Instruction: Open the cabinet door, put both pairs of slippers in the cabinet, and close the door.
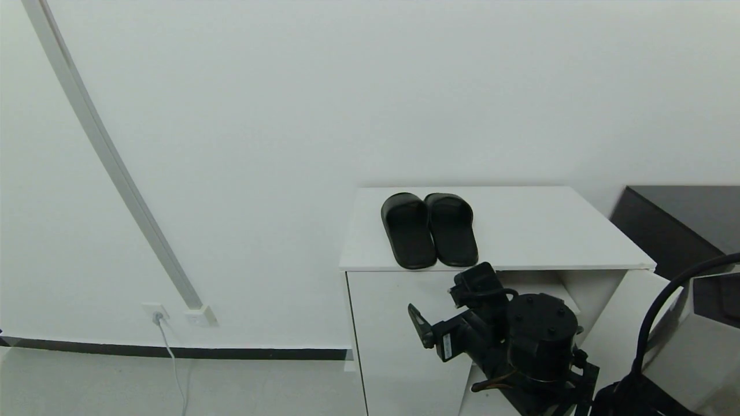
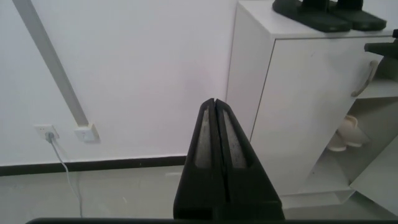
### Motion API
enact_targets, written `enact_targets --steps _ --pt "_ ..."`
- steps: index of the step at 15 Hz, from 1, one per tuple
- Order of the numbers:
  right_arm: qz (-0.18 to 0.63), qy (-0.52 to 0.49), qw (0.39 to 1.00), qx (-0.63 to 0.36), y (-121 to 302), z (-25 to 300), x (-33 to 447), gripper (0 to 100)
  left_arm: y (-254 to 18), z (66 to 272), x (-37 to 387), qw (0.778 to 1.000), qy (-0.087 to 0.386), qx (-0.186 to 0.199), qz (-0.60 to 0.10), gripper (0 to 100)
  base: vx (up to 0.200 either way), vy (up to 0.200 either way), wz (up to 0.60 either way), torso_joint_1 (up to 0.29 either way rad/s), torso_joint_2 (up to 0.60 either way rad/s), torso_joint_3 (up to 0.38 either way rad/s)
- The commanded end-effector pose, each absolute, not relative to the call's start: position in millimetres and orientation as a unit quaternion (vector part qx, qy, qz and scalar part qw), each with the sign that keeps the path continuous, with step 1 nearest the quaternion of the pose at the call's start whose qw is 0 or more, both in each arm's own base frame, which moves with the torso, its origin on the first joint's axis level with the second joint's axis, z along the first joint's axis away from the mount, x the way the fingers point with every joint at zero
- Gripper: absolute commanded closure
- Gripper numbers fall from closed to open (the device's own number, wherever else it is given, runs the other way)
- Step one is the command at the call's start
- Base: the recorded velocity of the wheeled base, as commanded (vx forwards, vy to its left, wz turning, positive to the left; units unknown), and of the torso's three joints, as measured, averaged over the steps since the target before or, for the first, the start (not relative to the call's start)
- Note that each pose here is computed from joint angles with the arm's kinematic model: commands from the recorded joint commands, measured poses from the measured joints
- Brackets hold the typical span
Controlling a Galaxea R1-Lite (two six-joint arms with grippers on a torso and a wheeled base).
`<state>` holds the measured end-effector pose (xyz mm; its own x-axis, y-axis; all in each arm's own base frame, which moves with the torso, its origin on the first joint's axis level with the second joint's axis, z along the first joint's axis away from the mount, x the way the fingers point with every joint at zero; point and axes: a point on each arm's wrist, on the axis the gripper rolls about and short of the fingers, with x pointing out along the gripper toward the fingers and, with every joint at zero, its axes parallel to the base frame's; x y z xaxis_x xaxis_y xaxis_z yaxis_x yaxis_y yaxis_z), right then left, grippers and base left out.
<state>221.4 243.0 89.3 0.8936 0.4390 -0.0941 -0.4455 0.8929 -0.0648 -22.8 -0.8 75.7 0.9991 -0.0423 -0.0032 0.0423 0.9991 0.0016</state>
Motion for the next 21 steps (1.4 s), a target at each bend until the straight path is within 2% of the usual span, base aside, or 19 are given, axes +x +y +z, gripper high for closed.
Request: enact_targets --steps 1,7,8,11,14,18,21 --pt "0.227 0.036 0.972 -0.04 242.8 89.5 221.7 0 -0.8 75.6 -22.8 1.0 0.002 0.001 -0.021 100 0.0 0.0 0.0 0.276 -0.61 -0.334" --pt "0.233 0.024 0.971 -0.053 241.7 89.2 226.8 0 -0.8 75.6 -22.8 1.0 0.002 0.001 -0.021 100 0.0 0.0 0.0 0.056 -0.13 -0.071" --pt "0.229 0.01 0.972 -0.044 244.4 99.9 232.6 0 -0.8 75.6 -22.8 1.0 0.002 0.001 -0.021 100 0.0 0.0 0.0 0.0 0.0 0.0" --pt "0.211 0.054 0.976 -0.027 249.0 130.0 247.3 0 -0.9 75.6 -22.8 1.0 0.002 0.002 -0.021 100 0.0 0.0 0.0 0.0 0.0 0.0" --pt "0.14 0.081 0.987 0.0 258.0 169.0 258.8 0 -0.8 75.6 -22.8 1.0 0.002 0.002 -0.021 100 0.0 0.0 0.0 0.0 0.0 0.0" --pt "0.132 0.105 0.986 0.002 262.4 169.7 258.0 0 -0.8 75.5 -22.8 1.0 0.002 0.002 -0.021 100 0.0 0.0 0.0 0.0 0.0 0.0" --pt "0.125 0.118 0.985 0.004 260.2 161.4 257.0 0 -0.8 75.5 -22.8 1.0 0.002 0.002 -0.021 100 0.2 0.0 0.0 -0.004 0.0 -0.004"
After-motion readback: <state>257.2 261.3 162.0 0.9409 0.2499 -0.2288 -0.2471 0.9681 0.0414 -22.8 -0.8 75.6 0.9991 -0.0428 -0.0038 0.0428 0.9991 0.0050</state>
